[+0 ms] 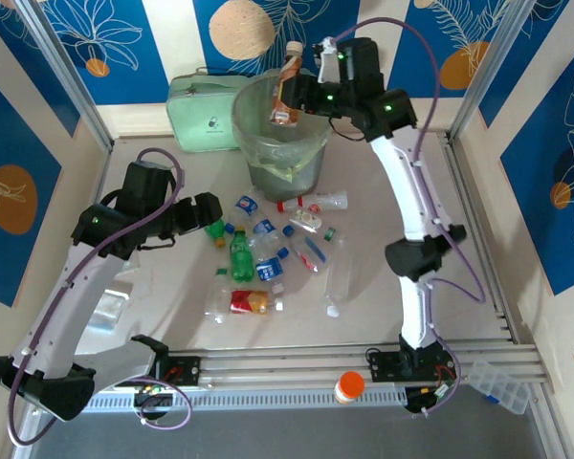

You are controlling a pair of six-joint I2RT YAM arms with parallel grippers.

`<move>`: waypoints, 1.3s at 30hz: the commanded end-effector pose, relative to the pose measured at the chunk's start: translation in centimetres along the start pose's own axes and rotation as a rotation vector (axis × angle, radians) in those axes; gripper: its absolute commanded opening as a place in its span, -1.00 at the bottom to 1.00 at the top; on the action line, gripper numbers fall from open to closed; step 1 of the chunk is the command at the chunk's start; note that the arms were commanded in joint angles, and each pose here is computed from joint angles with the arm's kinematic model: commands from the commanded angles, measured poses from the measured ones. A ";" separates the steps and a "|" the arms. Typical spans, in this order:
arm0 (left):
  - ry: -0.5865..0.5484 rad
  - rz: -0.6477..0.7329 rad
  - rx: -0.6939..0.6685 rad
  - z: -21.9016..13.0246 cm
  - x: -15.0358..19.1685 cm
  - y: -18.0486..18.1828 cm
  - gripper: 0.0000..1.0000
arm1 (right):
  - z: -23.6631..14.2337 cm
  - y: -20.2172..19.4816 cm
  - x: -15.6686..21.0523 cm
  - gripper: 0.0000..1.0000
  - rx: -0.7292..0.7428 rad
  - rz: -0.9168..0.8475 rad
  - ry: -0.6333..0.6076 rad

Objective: Put the plastic bottles in the bin

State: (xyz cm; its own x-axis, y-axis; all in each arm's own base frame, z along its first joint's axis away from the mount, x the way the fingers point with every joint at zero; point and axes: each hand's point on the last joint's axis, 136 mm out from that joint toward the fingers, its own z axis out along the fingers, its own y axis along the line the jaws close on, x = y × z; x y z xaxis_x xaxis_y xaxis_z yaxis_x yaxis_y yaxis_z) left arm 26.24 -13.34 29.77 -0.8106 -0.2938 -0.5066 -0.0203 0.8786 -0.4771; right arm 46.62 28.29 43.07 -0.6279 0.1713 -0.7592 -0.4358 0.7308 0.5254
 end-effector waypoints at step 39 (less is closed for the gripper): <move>-0.017 0.001 -0.043 0.6 -0.3 0.8 0.72 | 12.3 -7.4 8.8 0.46 0.120 -0.087 0.232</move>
State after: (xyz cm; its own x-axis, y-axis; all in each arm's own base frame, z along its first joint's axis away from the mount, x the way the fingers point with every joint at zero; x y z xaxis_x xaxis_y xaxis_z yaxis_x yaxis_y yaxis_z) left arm 27.34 -13.29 29.07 -0.8082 -0.2937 -0.5105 -0.0373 0.8906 -0.4533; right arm 52.89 32.17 27.14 -0.7339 -0.0237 -0.6788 -0.4051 0.8175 0.4094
